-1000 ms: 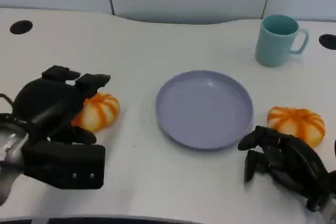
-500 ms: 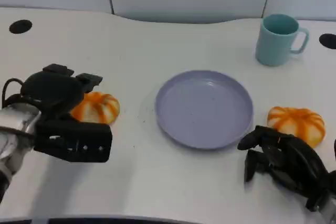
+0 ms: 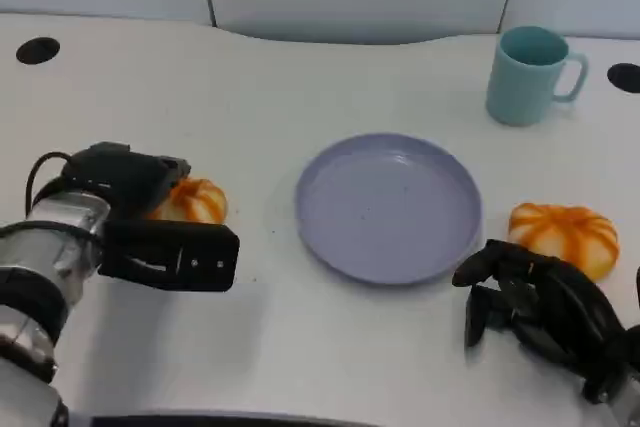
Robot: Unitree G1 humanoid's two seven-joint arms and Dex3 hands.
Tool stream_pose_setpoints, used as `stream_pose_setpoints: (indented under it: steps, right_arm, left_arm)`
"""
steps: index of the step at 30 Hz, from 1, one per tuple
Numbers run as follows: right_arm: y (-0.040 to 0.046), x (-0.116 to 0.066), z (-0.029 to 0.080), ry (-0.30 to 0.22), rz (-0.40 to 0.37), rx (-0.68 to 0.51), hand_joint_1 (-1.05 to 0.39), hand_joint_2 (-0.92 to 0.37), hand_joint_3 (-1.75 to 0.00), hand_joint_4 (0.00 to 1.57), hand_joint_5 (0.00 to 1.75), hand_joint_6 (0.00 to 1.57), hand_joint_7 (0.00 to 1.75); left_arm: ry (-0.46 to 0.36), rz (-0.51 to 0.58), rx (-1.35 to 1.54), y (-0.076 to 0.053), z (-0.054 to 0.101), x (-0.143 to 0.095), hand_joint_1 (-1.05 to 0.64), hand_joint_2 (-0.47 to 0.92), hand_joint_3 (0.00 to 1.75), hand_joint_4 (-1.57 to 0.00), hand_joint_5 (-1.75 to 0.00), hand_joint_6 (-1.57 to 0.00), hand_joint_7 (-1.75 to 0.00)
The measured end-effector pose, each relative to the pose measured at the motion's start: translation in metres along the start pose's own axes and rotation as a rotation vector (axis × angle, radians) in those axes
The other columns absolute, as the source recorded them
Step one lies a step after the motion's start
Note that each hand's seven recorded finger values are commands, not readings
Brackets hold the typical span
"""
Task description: Grasp the bread from the table and place it into the plate.
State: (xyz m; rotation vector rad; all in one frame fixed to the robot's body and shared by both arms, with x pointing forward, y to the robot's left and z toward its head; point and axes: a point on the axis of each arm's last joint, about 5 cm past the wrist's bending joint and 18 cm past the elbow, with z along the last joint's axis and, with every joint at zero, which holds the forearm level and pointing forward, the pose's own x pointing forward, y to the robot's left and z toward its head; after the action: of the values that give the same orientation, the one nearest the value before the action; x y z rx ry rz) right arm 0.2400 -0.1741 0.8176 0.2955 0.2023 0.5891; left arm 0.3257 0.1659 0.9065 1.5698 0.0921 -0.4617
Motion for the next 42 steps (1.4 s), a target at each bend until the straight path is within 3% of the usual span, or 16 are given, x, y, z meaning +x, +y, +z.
stream_pose_setpoints:
  steps: [5, 17, 20, 21, 23, 24, 25, 26, 28, 31, 35, 36, 37, 39, 41, 42]
  right_arm:
    - [0.0, 0.0, 0.0, -0.002, 0.001, 0.001, -0.53, -0.92, -0.12, 0.59, 1.65, 0.72, 1.11]
    - [0.0008, -0.001, -0.001, -0.009, 0.001, 0.008, -0.52, -0.92, -0.11, 0.59, 1.67, 0.71, 1.13]
    - [0.0015, -0.001, -0.001, -0.011, -0.002, 0.006, -0.53, -0.92, -0.11, 0.59, 1.66, 0.7, 1.13]
    - [0.0016, -0.001, -0.001, -0.012, -0.002, 0.006, -0.52, -0.92, -0.11, 0.59, 1.66, 0.7, 1.13]
    - [0.0019, -0.001, -0.001, -0.012, -0.001, 0.007, -0.51, -0.92, -0.11, 0.59, 1.66, 0.7, 1.13]
    - [0.0021, -0.001, -0.001, -0.013, 0.0, 0.007, -0.5, -0.92, -0.12, 0.6, 1.66, 0.7, 1.12]
    - [0.0022, -0.001, -0.001, -0.014, 0.002, 0.008, -0.5, -0.92, -0.12, 0.6, 1.66, 0.7, 1.12]
    - [0.0022, -0.001, -0.001, -0.014, 0.004, 0.008, -0.5, -0.92, -0.13, 0.61, 1.66, 0.7, 1.12]
    - [0.0022, -0.002, -0.001, -0.015, 0.009, 0.008, -0.5, -0.92, -0.14, 0.61, 1.66, 0.7, 1.12]
    - [0.0027, -0.003, -0.002, -0.017, 0.012, 0.008, -0.51, -0.92, -0.15, 0.61, 1.65, 0.7, 1.12]
    - [0.0033, -0.003, -0.002, -0.016, 0.013, 0.009, -0.51, -0.92, -0.13, 0.62, 1.63, 0.71, 1.12]
    - [0.0036, -0.003, -0.002, -0.015, 0.013, 0.011, -0.51, -0.92, -0.13, 0.62, 1.63, 0.71, 1.12]
    - [0.0036, -0.003, -0.002, -0.014, 0.013, 0.014, -0.51, -0.92, -0.14, 0.62, 1.63, 0.71, 1.12]
    - [0.0037, -0.003, -0.002, -0.013, 0.013, 0.015, -0.52, -0.92, -0.14, 0.61, 1.63, 0.7, 1.13]
    - [0.0037, -0.003, -0.002, -0.013, 0.013, 0.015, -0.52, -0.92, -0.14, 0.61, 1.63, 0.7, 1.13]
    - [0.0038, -0.003, -0.002, -0.012, 0.013, 0.015, -0.53, -0.92, -0.13, 0.61, 1.62, 0.7, 1.13]
  left_arm:
    - [0.027, -0.038, -0.016, -0.006, -0.001, 0.0, -0.73, 0.83, 0.0, -0.19, -0.26, -0.31, -0.03]
    - [0.058, -0.059, -0.005, -0.004, 0.007, 0.004, -0.78, 0.78, 0.0, -0.22, -0.23, -0.3, -0.01]
    - [0.057, -0.066, -0.011, -0.006, 0.012, 0.006, -0.75, 0.75, 0.0, -0.29, -0.25, -0.41, -0.06]
    - [0.055, -0.067, -0.008, -0.007, 0.014, 0.006, -0.73, 0.73, 0.0, -0.35, -0.37, -0.51, -0.1]
    - [0.051, -0.055, -0.003, -0.008, 0.016, 0.006, -0.68, 0.72, 0.0, -0.34, -0.91, -0.65, -0.32]
    - [0.049, -0.043, -0.001, -0.008, 0.017, 0.006, -0.62, 0.73, 0.0, -0.35, -1.18, -0.59, -0.69]
    - [0.048, -0.03, 0.0, -0.008, 0.017, 0.007, -0.58, 0.74, 0.01, -0.36, -1.28, -0.55, -0.88]
    - [0.047, -0.016, 0.0, -0.008, 0.017, 0.007, -0.48, 0.78, 0.02, -0.44, -1.31, -0.53, -1.02]
    - [0.035, 0.026, -0.002, -0.008, 0.018, 0.007, -0.38, 0.8, 0.03, -0.52, -1.36, -0.52, -1.16]
    - [0.001, 0.096, 0.001, -0.014, 0.019, 0.005, -0.29, 0.81, 0.03, -0.62, -1.57, -0.61, -1.05]
    - [-0.002, 0.121, 0.012, -0.019, 0.017, 0.003, -0.28, 0.81, 0.04, -0.67, -1.66, -0.7, -0.89]
    - [-0.001, 0.12, 0.015, -0.019, 0.017, 0.003, -0.28, 0.81, 0.04, -0.71, -1.71, -0.71, -1.12]
    - [-0.001, 0.121, 0.016, -0.019, 0.017, 0.003, -0.27, 0.81, 0.05, -0.72, -1.73, -0.71, -1.22]
    - [0.0, 0.129, 0.017, -0.02, 0.016, 0.003, -0.26, 0.83, 0.08, -0.7, -1.71, -0.7, -1.24]
    - [0.005, 0.131, 0.005, -0.02, 0.016, 0.003, -0.25, 0.85, 0.13, -0.69, -1.61, -0.71, -1.16]
    - [0.009, 0.136, -0.013, -0.019, 0.015, 0.003, -0.26, 0.83, 0.21, -0.71, -1.54, -0.69, -1.21]
